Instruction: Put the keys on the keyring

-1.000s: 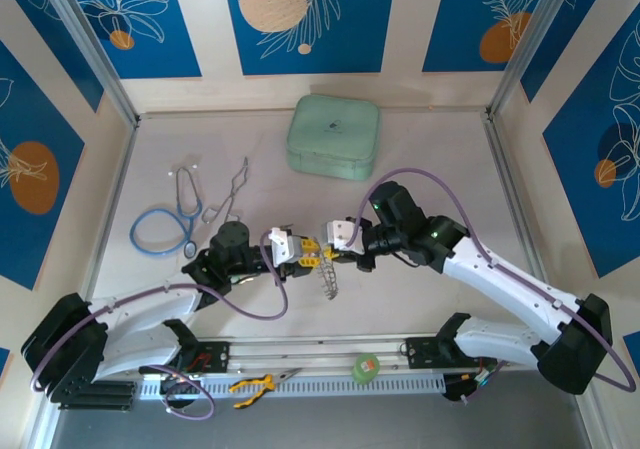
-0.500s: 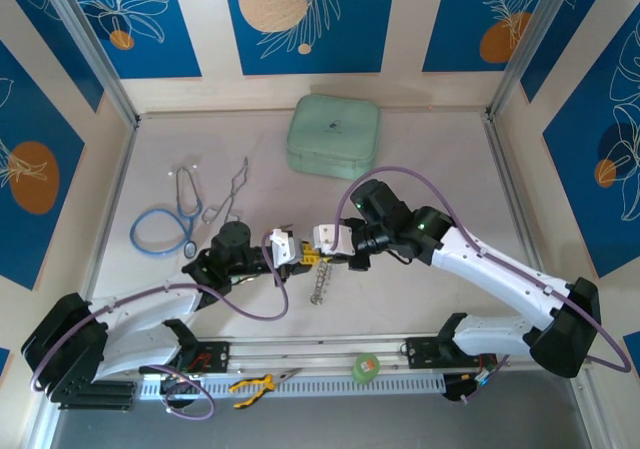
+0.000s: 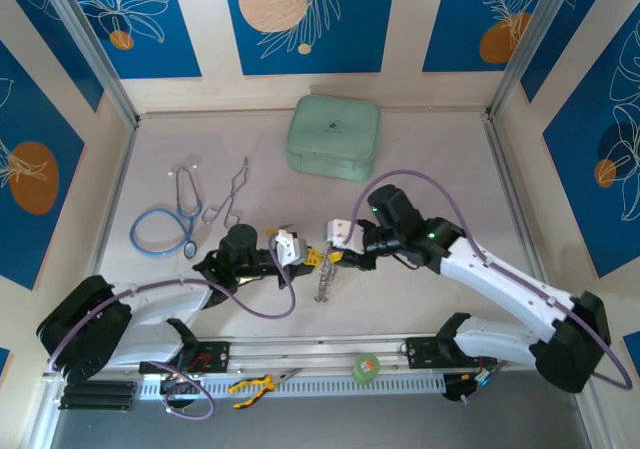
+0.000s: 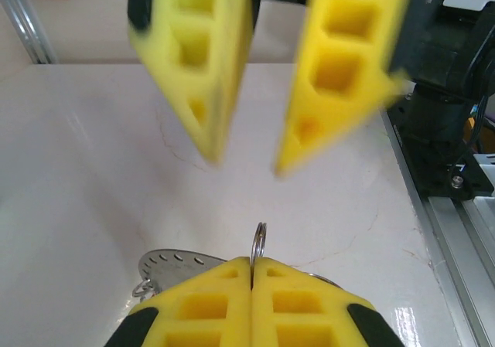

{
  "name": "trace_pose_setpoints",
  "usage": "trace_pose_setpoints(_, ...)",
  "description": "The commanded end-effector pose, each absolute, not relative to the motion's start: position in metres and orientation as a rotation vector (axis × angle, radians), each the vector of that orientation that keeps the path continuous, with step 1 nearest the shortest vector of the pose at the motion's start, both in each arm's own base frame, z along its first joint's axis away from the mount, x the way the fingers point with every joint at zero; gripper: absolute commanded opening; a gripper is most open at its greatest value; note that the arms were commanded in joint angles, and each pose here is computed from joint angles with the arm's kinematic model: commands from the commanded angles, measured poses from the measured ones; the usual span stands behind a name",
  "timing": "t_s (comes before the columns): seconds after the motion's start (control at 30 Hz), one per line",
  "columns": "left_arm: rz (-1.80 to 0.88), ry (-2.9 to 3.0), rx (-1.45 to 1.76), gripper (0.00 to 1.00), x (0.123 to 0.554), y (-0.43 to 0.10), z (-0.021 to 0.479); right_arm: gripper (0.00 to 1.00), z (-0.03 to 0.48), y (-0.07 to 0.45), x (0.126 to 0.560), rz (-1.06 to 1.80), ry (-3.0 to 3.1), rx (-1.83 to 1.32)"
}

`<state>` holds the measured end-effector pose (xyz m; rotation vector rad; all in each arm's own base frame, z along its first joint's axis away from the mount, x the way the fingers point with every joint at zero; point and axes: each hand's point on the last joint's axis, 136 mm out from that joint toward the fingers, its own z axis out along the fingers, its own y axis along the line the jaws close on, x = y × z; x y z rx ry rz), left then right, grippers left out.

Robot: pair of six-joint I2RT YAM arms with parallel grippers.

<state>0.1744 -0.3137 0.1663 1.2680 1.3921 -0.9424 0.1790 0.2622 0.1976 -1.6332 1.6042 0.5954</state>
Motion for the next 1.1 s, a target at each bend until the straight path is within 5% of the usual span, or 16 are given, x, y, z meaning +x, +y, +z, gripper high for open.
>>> trace_pose_setpoints(0.0, -0.912, 1.319, 1.282, 0.0, 0.174, -0.314, 0.187, 0.25, 0.208, 0.253, 0.173, 0.633, 1.553, -1.594)
trace_pose_setpoints(0.5, -0.893, 1.321, 1.309, 0.0, 0.172, -0.313, 0.198, 0.26, 0.177, 0.284, 0.17, 0.604, 1.543, -1.763)
trace_pose_setpoints(1.07, -0.904, 1.309, 1.321, 0.0, 0.17, -0.315, 0.199, 0.16, 0.177, 0.298, 0.172, 0.643, 1.523, -1.76)
